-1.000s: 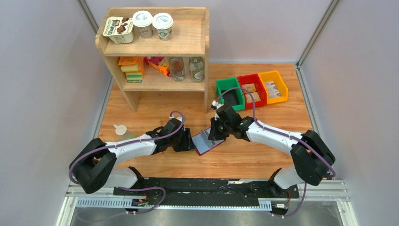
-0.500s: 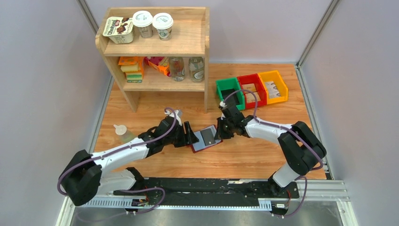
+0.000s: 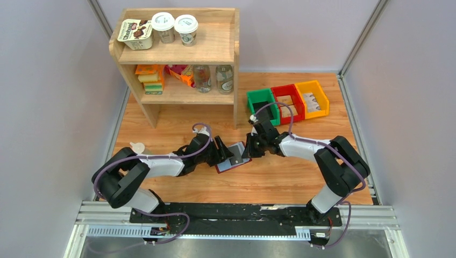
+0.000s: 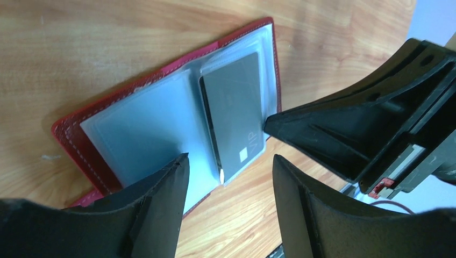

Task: Take the credit cards out of the card holder
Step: Remove the credit card from the card holder.

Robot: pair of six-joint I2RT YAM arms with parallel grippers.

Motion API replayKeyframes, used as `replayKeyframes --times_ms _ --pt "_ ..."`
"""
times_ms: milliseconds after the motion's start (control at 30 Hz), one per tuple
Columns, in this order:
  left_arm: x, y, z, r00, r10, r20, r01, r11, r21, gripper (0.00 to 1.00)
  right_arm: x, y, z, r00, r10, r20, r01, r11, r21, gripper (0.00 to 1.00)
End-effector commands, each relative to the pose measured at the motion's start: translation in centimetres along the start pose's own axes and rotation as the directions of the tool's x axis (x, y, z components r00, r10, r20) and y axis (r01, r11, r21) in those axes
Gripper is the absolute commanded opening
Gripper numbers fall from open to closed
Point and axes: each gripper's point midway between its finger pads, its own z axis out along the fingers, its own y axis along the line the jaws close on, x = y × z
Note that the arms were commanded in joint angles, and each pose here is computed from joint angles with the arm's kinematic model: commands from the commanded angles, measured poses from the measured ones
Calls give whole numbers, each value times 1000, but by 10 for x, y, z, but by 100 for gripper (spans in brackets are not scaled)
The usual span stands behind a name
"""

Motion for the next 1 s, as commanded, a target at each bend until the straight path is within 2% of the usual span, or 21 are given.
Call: replayKeyframes --times_ms 0,267,367,567,800,967 --pt "-15 -12 8 997 -43 62 38 996 82 65 17 -17 10 999 13 -43 -11 999 43 0" --pt "-4 -23 19 992 -122 7 118 971 208 56 16 -19 11 998 21 -54 -19 999 31 0" --pt "-9 -31 14 988 -152 25 140 956 256 54 16 -20 11 998 25 -59 -24 999 26 0" --pt "-17 -41 2 986 -151 67 123 941 314 40 18 -23 14 996 41 -74 -40 999 19 0" --pt "-23 -73 -12 983 -170 67 118 869 480 26 15 -21 15 996 42 -77 -42 999 1 0" --pt "-19 -76 -12 989 -136 52 93 865 493 25 15 -19 16 996 41 -83 -42 999 -7 0"
